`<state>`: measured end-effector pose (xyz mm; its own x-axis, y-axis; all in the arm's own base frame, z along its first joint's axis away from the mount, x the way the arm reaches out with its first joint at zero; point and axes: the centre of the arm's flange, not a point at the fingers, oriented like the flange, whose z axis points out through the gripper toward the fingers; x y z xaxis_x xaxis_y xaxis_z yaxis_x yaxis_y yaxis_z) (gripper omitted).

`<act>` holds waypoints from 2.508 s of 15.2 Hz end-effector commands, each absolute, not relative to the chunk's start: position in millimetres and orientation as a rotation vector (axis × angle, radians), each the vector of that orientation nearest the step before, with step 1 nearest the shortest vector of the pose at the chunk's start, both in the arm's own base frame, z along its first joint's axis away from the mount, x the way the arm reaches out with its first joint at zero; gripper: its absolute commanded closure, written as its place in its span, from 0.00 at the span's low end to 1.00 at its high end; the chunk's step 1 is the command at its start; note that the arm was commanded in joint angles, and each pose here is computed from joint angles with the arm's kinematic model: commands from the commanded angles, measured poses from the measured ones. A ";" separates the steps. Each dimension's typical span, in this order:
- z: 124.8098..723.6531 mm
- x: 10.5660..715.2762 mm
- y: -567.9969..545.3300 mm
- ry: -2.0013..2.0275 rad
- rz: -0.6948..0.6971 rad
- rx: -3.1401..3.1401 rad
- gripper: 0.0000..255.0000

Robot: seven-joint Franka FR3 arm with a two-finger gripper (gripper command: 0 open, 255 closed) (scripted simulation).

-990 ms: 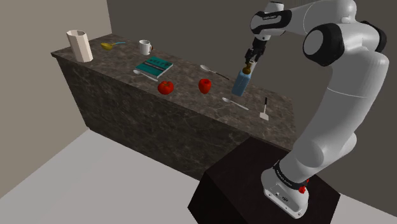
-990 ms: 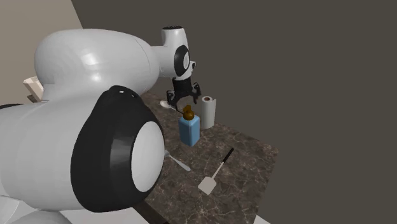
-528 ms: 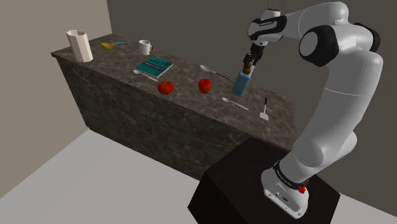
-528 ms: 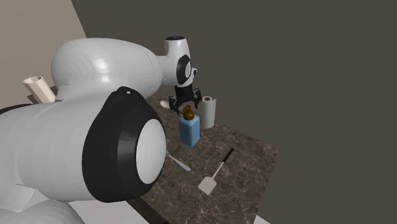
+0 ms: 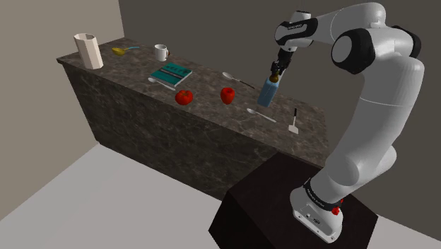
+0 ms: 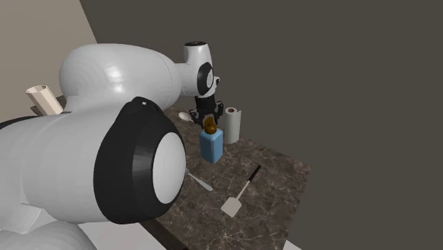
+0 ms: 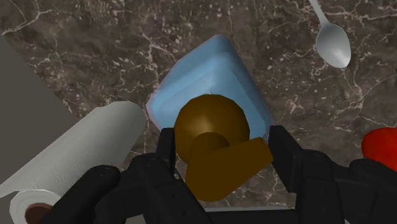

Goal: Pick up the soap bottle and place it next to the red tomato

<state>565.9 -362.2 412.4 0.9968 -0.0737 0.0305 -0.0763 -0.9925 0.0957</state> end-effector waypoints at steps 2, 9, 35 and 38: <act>412.4 565.9 -362.2 -0.115 0.041 3.042 1.00; 412.3 566.0 -362.2 -0.115 0.041 3.042 1.00; 547.4 566.0 -362.2 -0.115 0.041 3.042 1.00; 547.4 575.4 -323.8 -0.115 0.041 3.042 1.00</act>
